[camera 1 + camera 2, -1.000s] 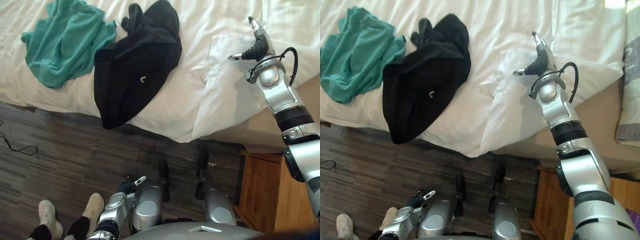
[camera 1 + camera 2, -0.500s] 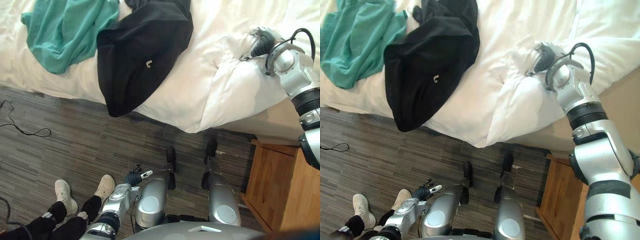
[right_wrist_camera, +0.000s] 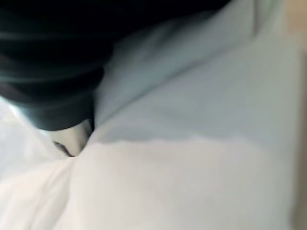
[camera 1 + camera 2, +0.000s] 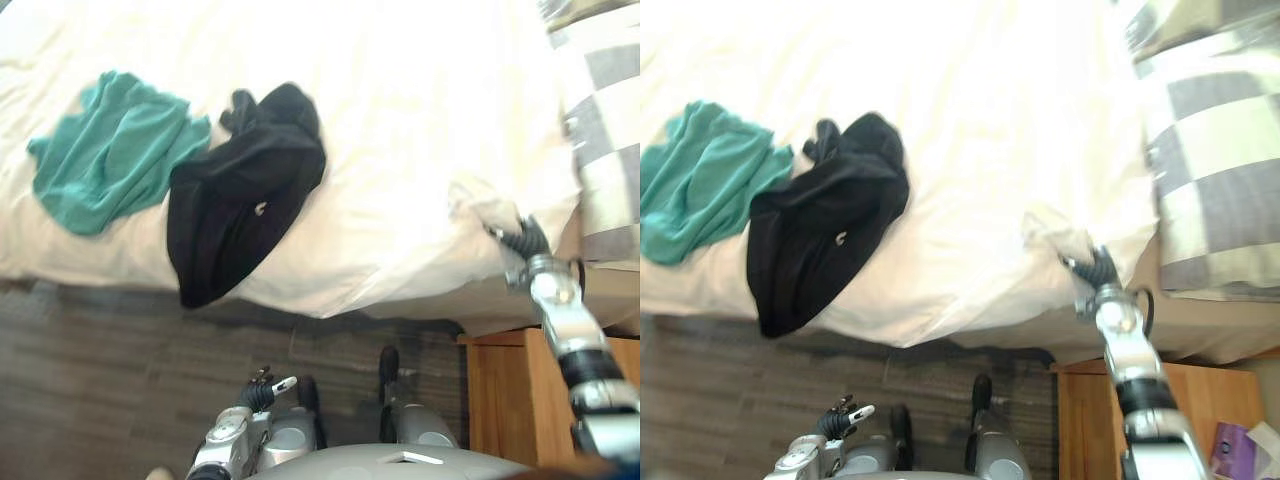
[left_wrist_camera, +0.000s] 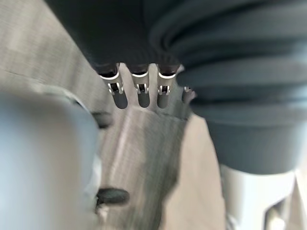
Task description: Tidy the bed and pick cloth on bed and put in laundry
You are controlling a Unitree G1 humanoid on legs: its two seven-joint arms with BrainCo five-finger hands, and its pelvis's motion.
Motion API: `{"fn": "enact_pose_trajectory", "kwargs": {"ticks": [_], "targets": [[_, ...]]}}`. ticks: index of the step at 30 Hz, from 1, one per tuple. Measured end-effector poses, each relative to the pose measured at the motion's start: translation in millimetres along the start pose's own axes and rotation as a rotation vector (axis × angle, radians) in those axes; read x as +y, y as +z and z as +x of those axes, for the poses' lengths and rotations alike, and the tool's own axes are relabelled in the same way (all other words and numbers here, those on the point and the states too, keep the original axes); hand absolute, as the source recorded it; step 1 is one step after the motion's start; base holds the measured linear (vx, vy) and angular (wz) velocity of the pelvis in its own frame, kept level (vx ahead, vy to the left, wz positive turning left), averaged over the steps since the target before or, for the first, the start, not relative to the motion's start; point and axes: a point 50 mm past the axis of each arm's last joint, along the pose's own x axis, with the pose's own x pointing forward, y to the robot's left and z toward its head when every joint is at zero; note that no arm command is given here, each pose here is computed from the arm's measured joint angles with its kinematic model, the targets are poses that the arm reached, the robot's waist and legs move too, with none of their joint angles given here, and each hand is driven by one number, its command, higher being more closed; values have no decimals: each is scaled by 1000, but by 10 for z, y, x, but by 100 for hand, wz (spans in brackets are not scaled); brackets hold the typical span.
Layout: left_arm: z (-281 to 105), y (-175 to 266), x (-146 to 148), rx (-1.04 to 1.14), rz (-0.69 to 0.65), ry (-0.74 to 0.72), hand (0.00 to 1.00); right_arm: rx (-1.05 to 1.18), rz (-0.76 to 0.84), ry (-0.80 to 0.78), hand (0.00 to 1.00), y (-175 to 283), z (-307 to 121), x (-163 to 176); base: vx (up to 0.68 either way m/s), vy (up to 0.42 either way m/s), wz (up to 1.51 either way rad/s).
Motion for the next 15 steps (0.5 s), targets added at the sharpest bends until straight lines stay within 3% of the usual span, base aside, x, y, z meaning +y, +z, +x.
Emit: {"fn": "enact_pose_trajectory", "kwargs": {"ticks": [4, 9, 12, 15], "targets": [[-6, -26, 25, 7, -10, 38, 0, 145, 301, -102, 0, -479, -335, 43, 50, 28, -23], [-75, -257, 55, 56, -103, 92, 0, 215, 637, -281, 0, -737, -598, 175, -14, -3, -21], [-119, -370, 49, 73, -162, 119, 0, 237, 742, -422, 0, -813, -733, 176, -48, -36, -15], [-148, -432, 40, 74, -193, 132, 0, 249, 772, -689, 0, -896, -989, -13, -14, -38, -4]]}}
